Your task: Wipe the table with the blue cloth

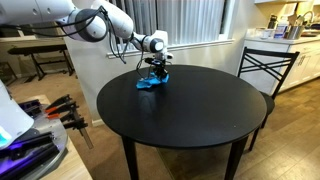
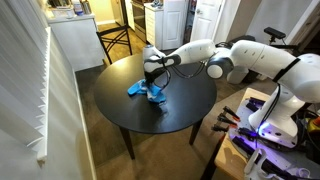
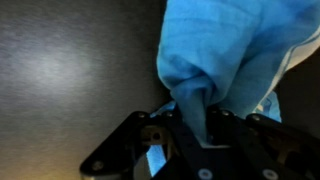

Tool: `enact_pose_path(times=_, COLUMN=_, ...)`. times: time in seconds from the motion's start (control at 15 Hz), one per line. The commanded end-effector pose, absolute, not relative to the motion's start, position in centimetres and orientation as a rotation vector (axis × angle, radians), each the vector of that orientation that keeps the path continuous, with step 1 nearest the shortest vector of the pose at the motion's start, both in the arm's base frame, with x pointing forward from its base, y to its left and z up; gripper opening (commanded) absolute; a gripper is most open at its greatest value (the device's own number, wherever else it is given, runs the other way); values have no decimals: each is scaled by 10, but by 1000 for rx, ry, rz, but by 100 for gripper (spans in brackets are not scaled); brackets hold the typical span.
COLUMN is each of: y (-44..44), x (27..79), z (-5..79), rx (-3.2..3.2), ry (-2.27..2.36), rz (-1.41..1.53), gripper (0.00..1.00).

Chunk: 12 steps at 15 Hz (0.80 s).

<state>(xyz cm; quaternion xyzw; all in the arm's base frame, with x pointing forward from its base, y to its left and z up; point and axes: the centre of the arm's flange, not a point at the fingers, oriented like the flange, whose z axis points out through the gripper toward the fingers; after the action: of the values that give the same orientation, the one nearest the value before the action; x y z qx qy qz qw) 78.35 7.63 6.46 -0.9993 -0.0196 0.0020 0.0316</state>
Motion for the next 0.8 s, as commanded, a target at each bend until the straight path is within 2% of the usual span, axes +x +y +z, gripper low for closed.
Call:
enact_pose_path(times=0.0, y=150, x=791, z=35, rx=-2994, ry=-312, rz=100, gripper=8)
enact_pose_path(times=0.33, y=199, x=774, z=43, rx=-2911, ry=-541, rz=142, gripper=8)
enact_pose_path(times=0.73, y=117, x=820, z=46, rx=-3002, ry=-321, rz=35, gripper=8)
